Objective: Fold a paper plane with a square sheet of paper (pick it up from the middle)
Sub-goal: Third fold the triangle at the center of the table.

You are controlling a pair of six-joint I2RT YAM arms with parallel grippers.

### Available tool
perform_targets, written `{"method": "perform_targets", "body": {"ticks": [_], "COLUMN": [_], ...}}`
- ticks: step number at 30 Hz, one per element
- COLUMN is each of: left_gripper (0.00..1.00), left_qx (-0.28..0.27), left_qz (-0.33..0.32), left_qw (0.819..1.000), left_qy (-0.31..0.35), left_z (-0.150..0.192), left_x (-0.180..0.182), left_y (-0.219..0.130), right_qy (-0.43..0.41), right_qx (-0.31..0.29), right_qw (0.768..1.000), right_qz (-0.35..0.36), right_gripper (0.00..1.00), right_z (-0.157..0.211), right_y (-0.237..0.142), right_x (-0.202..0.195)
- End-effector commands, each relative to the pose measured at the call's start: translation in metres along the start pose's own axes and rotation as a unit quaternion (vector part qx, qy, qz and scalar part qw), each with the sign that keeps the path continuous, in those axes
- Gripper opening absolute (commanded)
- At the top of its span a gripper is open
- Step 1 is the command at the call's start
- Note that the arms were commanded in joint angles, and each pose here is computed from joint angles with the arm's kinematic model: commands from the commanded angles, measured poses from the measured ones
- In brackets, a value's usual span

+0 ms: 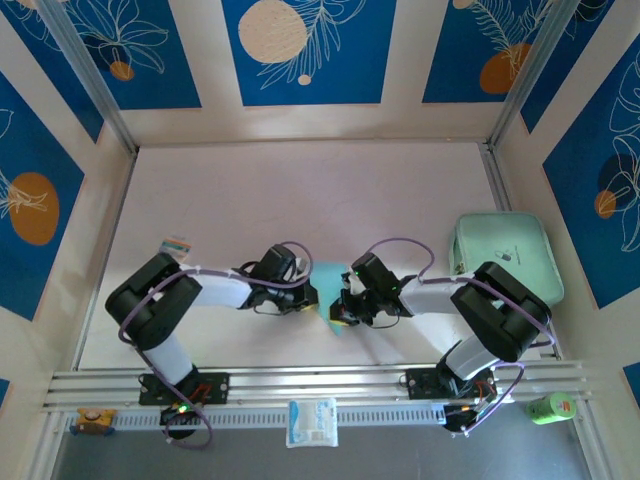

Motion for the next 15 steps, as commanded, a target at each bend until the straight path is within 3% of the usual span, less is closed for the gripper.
{"method": "perform_targets", "body": {"ticks": [1,15], "left_gripper": [0.01,0.02], "left_qx": [-0.026,-0.054], "left_qz": [-0.037,-0.073], "left_qw": [0.998,0.994], "left_qy": [-0.036,-0.065], "left_z": [-0.012,-0.026], "left_x": [0.021,0.041], "left_y": [-0.003,-0.023], "right_qy": [0.042,0.031], "right_qx": [0.04,0.041], "right_qw": [0.995,0.996], "right_qz": [0.081,0.072], "right_gripper": [0.02,0.01], "right_z": [0.017,0.012], "right_y": [0.005,0.001], "right_x": [-0.034,-0.033]}}
Point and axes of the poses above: each hand's point on the last joint's axis, 136 mm out from that joint toward the fingers, its own y axis out along the fingers, its own x axis along the line the jaws close on, z = x × y, the point moved 9 cm from there along -y, back along the fingers
